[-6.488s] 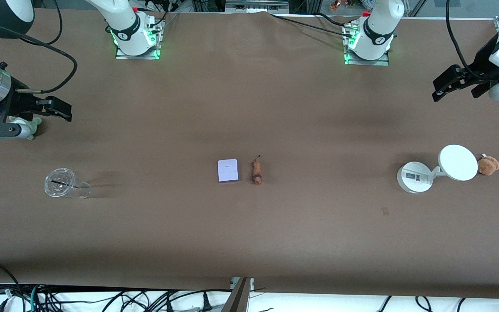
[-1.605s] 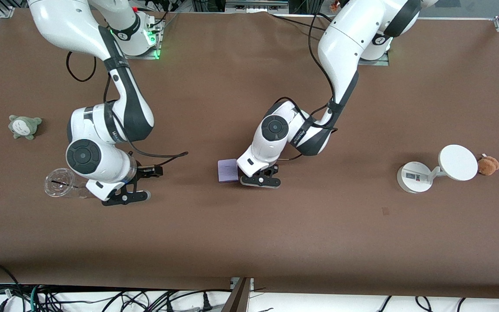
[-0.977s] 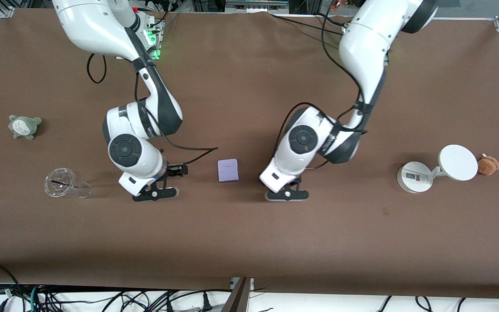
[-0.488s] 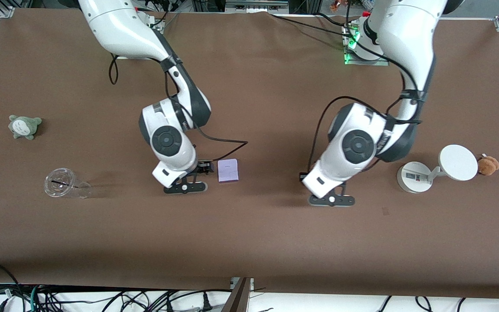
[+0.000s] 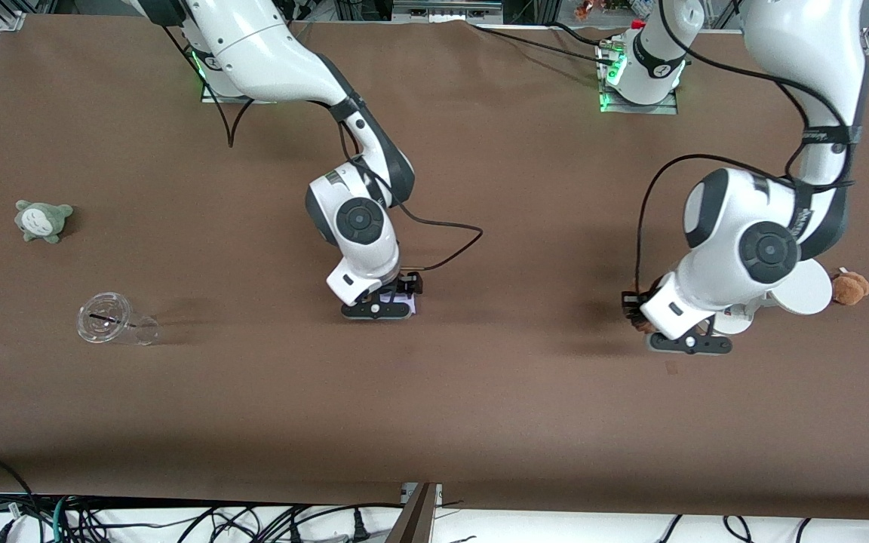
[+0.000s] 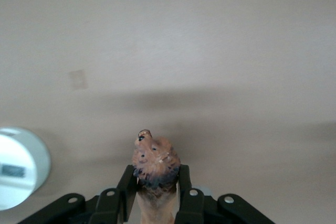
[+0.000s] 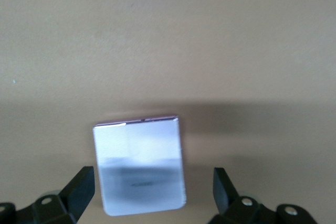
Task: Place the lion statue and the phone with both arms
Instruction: 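Carry the lion toward the white lamp while the right gripper lowers over the phone, then close the right gripper on the phone while the left gripper holds the lion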
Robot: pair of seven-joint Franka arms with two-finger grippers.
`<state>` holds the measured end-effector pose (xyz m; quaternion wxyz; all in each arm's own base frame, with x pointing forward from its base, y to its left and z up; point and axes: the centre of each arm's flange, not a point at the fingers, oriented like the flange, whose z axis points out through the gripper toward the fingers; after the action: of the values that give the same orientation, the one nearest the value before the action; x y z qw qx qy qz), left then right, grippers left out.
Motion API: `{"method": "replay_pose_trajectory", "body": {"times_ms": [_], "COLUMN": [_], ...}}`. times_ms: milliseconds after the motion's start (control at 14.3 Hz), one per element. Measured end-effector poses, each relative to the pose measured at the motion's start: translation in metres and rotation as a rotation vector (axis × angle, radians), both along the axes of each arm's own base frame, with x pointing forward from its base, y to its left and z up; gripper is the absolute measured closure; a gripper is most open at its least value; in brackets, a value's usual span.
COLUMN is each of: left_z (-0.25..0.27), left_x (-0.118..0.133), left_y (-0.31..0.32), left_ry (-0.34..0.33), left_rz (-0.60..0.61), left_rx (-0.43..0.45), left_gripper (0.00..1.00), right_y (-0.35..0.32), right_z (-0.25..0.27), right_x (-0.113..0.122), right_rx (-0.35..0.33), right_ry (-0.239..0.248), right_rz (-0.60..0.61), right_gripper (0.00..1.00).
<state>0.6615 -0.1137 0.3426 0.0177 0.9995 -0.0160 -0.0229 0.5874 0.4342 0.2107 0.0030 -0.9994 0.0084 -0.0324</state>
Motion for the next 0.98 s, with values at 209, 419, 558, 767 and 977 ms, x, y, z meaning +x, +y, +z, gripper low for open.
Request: {"method": "replay_pose_trajectory", "body": {"times_ms": [209, 419, 558, 767, 977], "left_z": [-0.01, -0.032, -0.055, -0.093, -0.102], "left_x": [-0.001, -0.003, -0.002, 0.0, 0.0], "left_y": [0.05, 0.074, 0.073, 0.07, 0.069], "left_ry": [0.021, 0.045, 0.039, 0.043, 0.046], "left_rz": [0.022, 0.041, 0.041, 0.04, 0.039], "left_rx": [0.001, 0.0, -0.004, -0.01, -0.012], "left_gripper": [0.64, 0.64, 0.64, 0.64, 0.64], "right_y": [0.007, 0.008, 0.007, 0.007, 0.007], "right_z": [-0.011, -0.013, -0.016, -0.023, -0.025], "right_x": [-0.008, -0.009, -0.01, -0.011, -0.011], "right_rx": [-0.006, -0.009, -0.013, -0.018, -0.015], "right_ry": [0.009, 0.011, 0.016, 0.021, 0.016], "right_rz": [-0.019, -0.018, -0.018, -0.015, -0.011], "right_gripper": [0.0, 0.0, 0.0, 0.0, 0.0]}}
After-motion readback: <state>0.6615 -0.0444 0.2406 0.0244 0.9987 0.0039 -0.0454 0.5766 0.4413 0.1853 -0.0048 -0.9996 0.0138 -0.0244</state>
